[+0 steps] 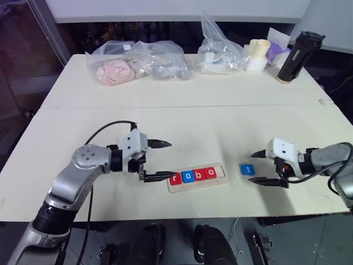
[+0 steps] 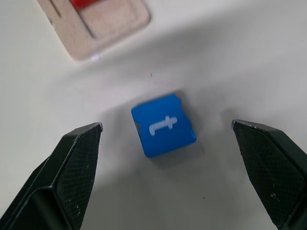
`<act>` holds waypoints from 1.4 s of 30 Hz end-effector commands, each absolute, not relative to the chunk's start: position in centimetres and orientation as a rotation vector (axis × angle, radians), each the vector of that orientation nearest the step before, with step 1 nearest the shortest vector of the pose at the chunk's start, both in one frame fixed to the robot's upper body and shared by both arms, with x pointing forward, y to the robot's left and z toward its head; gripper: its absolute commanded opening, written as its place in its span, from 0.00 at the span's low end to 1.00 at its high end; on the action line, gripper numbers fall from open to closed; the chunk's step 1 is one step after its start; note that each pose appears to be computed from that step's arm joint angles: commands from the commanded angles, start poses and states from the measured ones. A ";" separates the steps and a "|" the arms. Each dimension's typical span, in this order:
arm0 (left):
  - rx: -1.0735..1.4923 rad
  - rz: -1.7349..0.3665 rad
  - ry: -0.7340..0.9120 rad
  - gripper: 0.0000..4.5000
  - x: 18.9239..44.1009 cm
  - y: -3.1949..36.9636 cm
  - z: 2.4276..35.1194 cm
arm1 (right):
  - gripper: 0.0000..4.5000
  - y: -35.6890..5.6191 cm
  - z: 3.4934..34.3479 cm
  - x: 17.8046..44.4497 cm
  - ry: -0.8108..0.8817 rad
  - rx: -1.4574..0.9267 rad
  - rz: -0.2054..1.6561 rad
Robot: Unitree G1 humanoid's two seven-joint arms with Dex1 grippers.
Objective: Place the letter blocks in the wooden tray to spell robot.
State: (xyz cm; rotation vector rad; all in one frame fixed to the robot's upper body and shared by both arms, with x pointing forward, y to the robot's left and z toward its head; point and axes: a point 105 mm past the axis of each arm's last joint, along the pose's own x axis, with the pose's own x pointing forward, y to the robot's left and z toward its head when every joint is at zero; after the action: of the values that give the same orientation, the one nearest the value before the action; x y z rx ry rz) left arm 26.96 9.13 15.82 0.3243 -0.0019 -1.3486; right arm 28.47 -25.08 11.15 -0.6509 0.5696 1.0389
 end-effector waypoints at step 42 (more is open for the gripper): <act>0.342 -1.342 -0.063 1.00 26.6 8.8 17.0 | 0.25 -17.5 12.8 29.4 0.431 -0.877 1.343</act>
State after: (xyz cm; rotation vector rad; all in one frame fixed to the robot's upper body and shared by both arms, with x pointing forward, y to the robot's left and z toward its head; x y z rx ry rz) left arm 26.75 8.95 15.99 0.3215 -0.0136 -1.3473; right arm 29.13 -17.46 12.27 -0.8423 0.4464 1.3471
